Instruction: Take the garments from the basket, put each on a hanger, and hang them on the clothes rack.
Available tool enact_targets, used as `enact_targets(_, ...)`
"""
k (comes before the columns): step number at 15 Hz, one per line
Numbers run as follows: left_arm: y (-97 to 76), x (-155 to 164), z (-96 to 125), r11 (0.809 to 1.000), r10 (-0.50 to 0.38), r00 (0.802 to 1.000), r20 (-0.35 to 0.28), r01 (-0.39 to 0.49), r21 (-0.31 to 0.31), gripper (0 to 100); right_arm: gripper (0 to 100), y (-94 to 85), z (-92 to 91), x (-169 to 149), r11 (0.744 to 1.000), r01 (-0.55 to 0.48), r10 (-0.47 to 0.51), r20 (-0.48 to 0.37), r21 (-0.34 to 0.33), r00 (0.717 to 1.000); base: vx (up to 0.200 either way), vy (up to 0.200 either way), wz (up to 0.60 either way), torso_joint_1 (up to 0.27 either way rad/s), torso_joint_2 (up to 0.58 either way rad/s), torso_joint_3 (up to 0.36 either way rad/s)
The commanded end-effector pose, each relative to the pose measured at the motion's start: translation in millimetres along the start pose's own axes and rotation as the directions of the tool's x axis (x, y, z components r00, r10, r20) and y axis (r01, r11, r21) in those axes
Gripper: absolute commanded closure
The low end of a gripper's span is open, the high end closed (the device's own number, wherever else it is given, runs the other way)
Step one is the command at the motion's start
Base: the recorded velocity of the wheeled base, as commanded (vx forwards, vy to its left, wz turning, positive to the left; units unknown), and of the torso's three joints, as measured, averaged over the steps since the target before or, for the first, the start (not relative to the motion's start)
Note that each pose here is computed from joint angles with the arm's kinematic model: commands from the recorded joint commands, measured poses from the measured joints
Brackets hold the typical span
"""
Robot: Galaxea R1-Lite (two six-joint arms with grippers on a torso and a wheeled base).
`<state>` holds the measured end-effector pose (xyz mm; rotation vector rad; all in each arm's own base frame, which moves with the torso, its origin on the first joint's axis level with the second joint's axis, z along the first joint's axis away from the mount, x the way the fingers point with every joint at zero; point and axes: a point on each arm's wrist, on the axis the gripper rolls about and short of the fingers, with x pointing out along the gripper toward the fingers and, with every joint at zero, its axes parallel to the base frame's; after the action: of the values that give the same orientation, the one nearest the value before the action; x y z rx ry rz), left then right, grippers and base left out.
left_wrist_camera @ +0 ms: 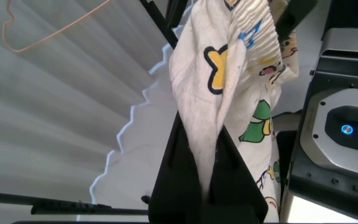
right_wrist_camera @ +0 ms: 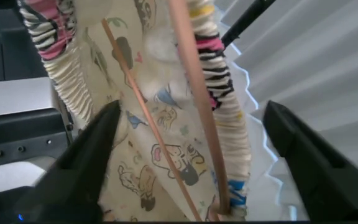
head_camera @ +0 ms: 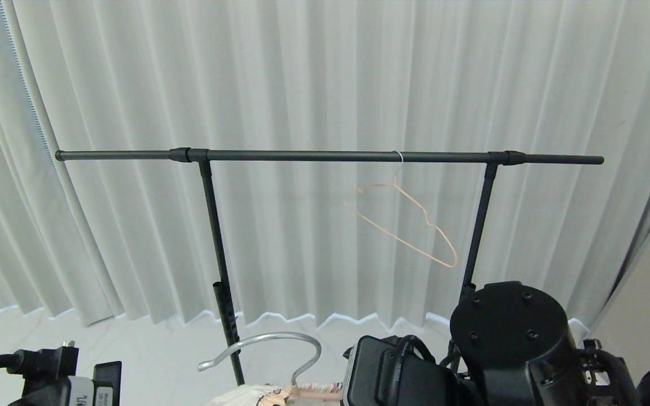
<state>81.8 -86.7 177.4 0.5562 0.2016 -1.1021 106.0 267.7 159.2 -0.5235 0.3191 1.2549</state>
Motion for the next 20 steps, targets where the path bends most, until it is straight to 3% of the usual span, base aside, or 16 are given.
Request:
enact_targets(1, -0.2, -1, 0, 1.000, 0.002, 1.000, 0.004, -0.002, 0.002, 100, 100, -0.5, -0.7, 1, 1.000, 0.002, -0.002, -0.003, 0.003, 1.000, 0.000, 0.000, 0.00, 0.000, 0.00, 0.000)
enact_targets(9, -0.3, -3, 1, 1.000, 0.008, 1.000, 0.009, -0.008, 0.011, 100, 100, -7.1, 3.8, -5, 0.999, 0.037, -0.037, 0.037, 0.008, 0.999, 0.000, 0.000, 0.00, 0.000, 0.00, 0.000)
enact_targets(10, -0.2, -2, 0, 1.000, 0.009, 1.000, 0.006, -0.009, 0.003, 0, 100, -7.3, 5.1, -8, 0.999, 0.040, -0.039, 0.046, -0.002, 0.998, 0.000, 0.000, 0.00, 0.000, 0.00, 0.000)
enact_targets(15, 7.6, -3, -5, 0.997, 0.074, 0.997, -0.029, -0.075, -0.036, 0, 100, -12.2, 6.5, -27, 0.995, 0.071, -0.066, 0.080, -0.068, 0.995, 0.000, 0.000, 0.00, 0.000, 0.00, 0.000)
enact_targets(18, 11.4, -8, -22, 0.977, 0.150, 0.984, -0.094, -0.162, -0.137, 0, 100, -28.0, -6.1, -46, 0.983, 0.139, -0.131, 0.073, -0.120, 0.989, 0.000, 0.000, 0.00, 0.000, 0.00, 0.000)
enact_targets(20, 7.8, -11, -37, 0.966, 0.173, 0.974, -0.148, -0.197, -0.169, 0, 100, -35.0, -8.9, -58, 0.975, 0.173, -0.162, 0.087, -0.137, 0.983, 0.000, 0.000, 0.00, 0.000, 0.00, 0.000)
